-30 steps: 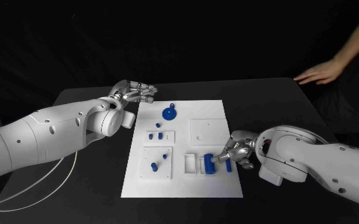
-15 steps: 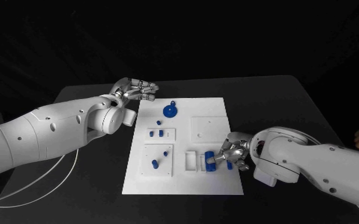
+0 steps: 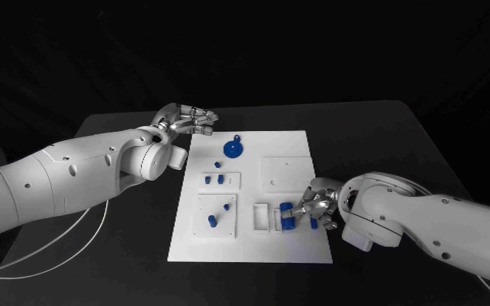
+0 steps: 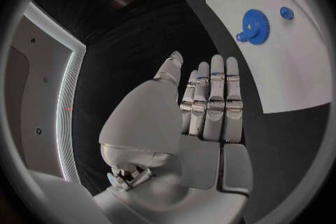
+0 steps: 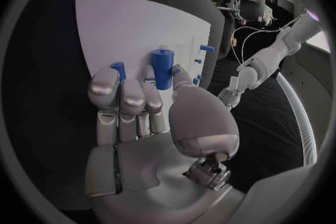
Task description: Assemble the parts on the task board
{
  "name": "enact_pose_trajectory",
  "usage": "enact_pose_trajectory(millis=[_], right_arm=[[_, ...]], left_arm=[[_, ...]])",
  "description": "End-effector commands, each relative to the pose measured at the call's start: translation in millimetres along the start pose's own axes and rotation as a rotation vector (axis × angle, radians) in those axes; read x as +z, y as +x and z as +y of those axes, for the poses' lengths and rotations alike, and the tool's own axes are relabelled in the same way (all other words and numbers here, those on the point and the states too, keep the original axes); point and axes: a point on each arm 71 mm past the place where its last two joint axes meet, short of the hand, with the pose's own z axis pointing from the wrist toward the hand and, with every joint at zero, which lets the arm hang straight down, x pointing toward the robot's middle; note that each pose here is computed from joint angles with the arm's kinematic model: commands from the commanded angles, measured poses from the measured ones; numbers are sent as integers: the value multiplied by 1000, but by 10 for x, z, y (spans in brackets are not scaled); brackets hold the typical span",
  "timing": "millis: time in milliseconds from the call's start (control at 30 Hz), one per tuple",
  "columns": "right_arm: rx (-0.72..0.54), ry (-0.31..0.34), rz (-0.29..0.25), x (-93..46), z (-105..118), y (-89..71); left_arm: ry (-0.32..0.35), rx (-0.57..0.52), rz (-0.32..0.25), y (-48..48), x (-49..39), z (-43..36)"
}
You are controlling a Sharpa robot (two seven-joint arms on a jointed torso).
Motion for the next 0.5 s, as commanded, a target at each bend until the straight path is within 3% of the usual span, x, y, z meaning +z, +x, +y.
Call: enact_pose_trajectory(millis=[33, 500], right_arm=[[5, 33, 1, 28, -32, 21], [10, 43, 18, 136, -4, 112]], left_arm=[[8, -3, 17, 26, -1, -16], [5, -4, 22, 32, -9, -16]])
